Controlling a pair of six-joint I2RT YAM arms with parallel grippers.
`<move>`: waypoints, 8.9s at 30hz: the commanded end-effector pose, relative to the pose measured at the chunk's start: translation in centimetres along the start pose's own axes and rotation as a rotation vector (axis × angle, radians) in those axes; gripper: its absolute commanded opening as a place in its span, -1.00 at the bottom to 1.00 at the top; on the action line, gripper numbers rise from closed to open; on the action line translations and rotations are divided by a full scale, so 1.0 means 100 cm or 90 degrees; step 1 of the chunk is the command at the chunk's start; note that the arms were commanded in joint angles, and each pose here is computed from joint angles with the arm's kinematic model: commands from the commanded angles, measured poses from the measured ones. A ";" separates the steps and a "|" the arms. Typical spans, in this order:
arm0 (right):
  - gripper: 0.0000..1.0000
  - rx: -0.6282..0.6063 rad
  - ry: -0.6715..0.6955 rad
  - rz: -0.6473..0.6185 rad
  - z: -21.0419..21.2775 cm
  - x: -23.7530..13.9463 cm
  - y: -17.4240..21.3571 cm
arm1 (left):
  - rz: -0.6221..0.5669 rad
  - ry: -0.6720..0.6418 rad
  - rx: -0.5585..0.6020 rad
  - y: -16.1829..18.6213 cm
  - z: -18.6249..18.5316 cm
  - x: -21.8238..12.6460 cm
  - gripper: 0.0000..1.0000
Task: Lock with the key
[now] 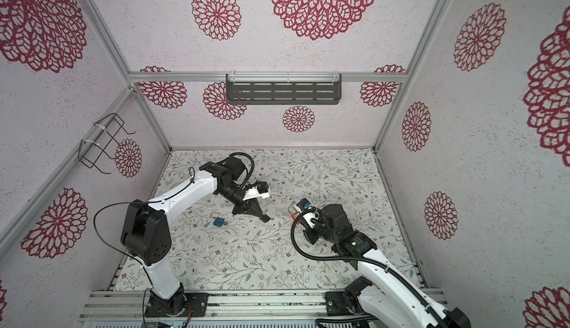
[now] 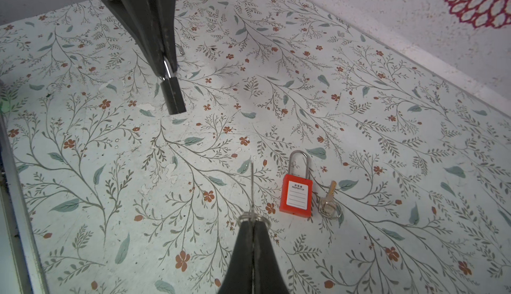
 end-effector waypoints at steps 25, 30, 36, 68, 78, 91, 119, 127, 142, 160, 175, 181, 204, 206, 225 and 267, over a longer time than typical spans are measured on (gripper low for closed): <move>-1.00 0.115 0.008 -0.019 -0.001 -0.002 -0.002 | 0.186 0.117 -0.122 0.036 0.019 0.075 -1.00; -1.00 0.119 0.005 0.001 0.001 -0.002 0.002 | 0.217 0.111 -0.135 0.042 0.026 0.082 -1.00; -1.00 0.135 0.005 0.012 0.001 0.000 0.007 | 0.253 0.104 -0.152 0.048 0.034 0.089 -1.00; -1.00 0.165 -0.026 0.040 0.005 0.023 0.021 | 0.319 0.039 -0.136 0.060 0.072 0.102 -0.81; -1.00 0.169 -0.043 0.044 0.006 0.033 0.027 | 0.326 0.027 -0.127 0.063 0.080 0.105 -0.62; -1.00 0.199 -0.036 0.074 0.004 0.041 0.041 | 0.356 -0.049 -0.124 0.063 0.098 0.095 -0.45; -1.00 0.239 0.036 0.200 -0.007 0.107 0.028 | 0.091 -0.538 -0.274 0.029 0.067 -0.091 0.95; -1.00 0.238 0.054 0.265 -0.003 0.141 0.033 | 0.022 -0.750 -0.336 0.041 0.035 -0.156 0.95; -1.00 0.241 0.124 0.297 -0.012 0.158 0.043 | -0.030 -0.808 -0.503 0.086 0.025 -0.180 0.95; -0.71 0.243 0.134 0.282 -0.012 0.153 0.034 | -0.037 -0.800 -0.541 0.089 0.020 -0.176 0.95; -0.37 0.128 0.110 0.156 0.009 0.113 -0.031 | -0.066 -0.770 -0.676 0.086 -0.009 -0.179 0.95; -0.24 0.001 0.056 0.065 0.037 0.102 -0.072 | -0.104 -0.765 -0.766 0.090 -0.025 -0.177 0.95; -0.12 -0.222 -0.115 0.271 0.153 0.243 -0.054 | -0.273 -0.790 -1.029 0.172 -0.058 -0.206 0.95; -0.11 -0.236 -0.120 0.284 0.160 0.251 -0.049 | -0.292 -0.786 -1.051 0.180 -0.060 -0.208 0.95; 0.01 -0.252 -0.173 0.332 0.197 0.296 -0.025 | -0.307 -0.751 -1.068 0.201 -0.061 -0.204 0.95; -0.13 -0.209 -0.145 0.332 0.192 0.322 -0.011 | -0.315 -0.715 -1.043 0.197 -0.057 -0.196 0.95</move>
Point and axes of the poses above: each gripper's point midway between its finger pads, its own x axis out along the fingers, its own z axis along the line the jaws close on, y = z × x, the point moved 2 cm from there along -x, back along the fingers, and after that the axes turned 15 degrees about x, right-handed, at the moved point
